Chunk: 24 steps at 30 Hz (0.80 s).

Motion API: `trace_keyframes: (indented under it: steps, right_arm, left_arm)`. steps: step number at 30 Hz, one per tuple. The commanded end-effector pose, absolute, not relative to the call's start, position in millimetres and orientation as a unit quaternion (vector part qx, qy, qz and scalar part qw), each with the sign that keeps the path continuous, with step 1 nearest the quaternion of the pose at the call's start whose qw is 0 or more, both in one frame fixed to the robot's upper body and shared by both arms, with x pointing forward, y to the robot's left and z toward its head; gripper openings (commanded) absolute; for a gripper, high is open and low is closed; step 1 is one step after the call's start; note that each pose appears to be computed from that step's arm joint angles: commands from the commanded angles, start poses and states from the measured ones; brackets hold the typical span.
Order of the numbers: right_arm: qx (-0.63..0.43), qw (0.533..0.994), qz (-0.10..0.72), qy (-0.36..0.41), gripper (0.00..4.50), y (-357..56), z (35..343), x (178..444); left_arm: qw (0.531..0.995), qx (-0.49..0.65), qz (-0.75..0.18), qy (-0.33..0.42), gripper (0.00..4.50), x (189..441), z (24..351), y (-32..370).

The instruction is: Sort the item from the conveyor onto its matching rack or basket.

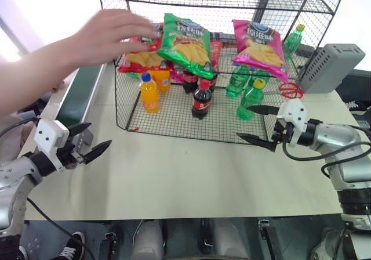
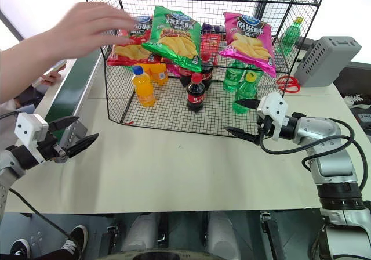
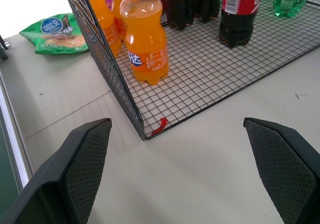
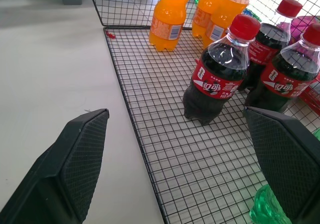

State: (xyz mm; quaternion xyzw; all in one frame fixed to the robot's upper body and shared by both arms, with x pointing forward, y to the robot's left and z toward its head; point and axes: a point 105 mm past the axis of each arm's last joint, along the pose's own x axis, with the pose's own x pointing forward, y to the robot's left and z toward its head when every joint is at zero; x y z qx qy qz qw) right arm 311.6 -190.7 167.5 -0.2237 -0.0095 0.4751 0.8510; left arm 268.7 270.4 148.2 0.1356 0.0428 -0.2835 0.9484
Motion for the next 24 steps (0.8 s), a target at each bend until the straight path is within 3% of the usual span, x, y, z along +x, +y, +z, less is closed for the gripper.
trace_keyframes:
  steps: [1, 24]
  right_arm:
    - [-0.237, 0.848, 0.472, -0.031, 4.46, -190.7, 176.6, 311.0]
    - [-0.248, 0.847, 0.469, -0.025, 4.46, -191.6, 172.9, 310.3]
  left_arm:
    - [0.947, 0.152, -0.281, 0.025, 4.5, 267.9, 158.2, 270.8]
    - [0.944, 0.159, -0.287, 0.03, 4.5, 269.4, 156.8, 267.8]
